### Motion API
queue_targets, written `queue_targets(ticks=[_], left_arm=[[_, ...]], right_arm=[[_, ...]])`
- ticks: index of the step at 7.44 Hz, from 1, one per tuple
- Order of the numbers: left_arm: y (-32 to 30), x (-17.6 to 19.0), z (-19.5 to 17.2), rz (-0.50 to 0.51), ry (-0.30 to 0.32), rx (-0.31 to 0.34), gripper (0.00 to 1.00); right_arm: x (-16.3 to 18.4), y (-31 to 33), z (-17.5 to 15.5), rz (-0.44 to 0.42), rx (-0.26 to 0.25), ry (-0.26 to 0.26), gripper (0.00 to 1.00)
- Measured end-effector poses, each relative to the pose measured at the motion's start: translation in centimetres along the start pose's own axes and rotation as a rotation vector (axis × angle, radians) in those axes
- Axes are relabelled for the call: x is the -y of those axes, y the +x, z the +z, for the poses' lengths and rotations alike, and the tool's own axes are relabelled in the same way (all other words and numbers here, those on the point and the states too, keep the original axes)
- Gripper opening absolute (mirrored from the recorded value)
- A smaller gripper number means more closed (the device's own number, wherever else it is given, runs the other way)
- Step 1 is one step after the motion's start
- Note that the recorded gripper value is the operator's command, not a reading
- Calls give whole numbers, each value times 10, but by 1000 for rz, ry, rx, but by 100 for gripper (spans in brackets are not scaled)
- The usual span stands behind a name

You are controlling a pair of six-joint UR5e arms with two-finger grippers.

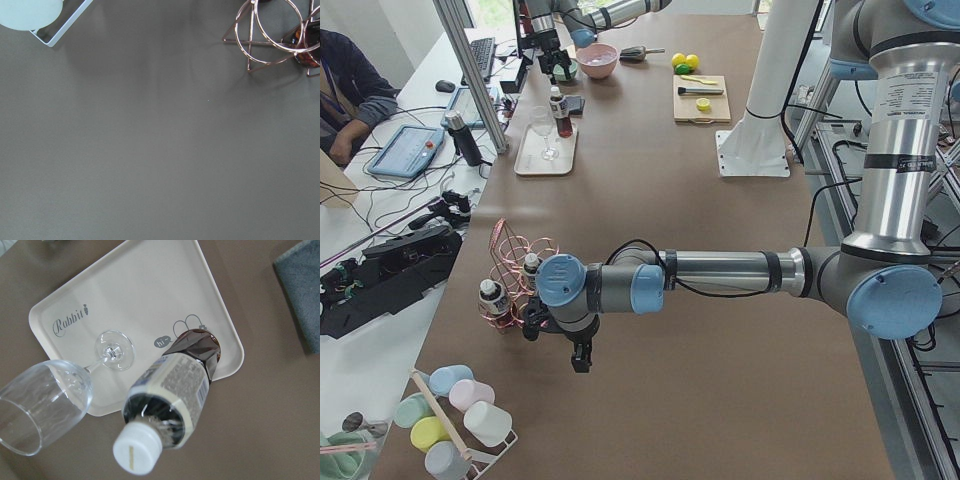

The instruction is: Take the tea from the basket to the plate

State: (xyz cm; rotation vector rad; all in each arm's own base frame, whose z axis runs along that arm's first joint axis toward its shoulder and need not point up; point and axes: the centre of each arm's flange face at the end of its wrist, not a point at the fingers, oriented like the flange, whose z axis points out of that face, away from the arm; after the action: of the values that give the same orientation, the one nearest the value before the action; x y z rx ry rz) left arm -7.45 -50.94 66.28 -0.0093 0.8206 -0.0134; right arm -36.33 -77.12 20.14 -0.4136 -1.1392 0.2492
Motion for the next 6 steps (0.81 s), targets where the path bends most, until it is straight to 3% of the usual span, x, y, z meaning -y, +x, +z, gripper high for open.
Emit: queue_targets(ticks=[3,6], left_arm=[[0,0,1,-2,-2,1,97],[-3,-6,4,-2,-7,0,97]], right_arm=[[-15,37,-50,-64,28,141,99],[-35,152,-85,-106,48,237,99]])
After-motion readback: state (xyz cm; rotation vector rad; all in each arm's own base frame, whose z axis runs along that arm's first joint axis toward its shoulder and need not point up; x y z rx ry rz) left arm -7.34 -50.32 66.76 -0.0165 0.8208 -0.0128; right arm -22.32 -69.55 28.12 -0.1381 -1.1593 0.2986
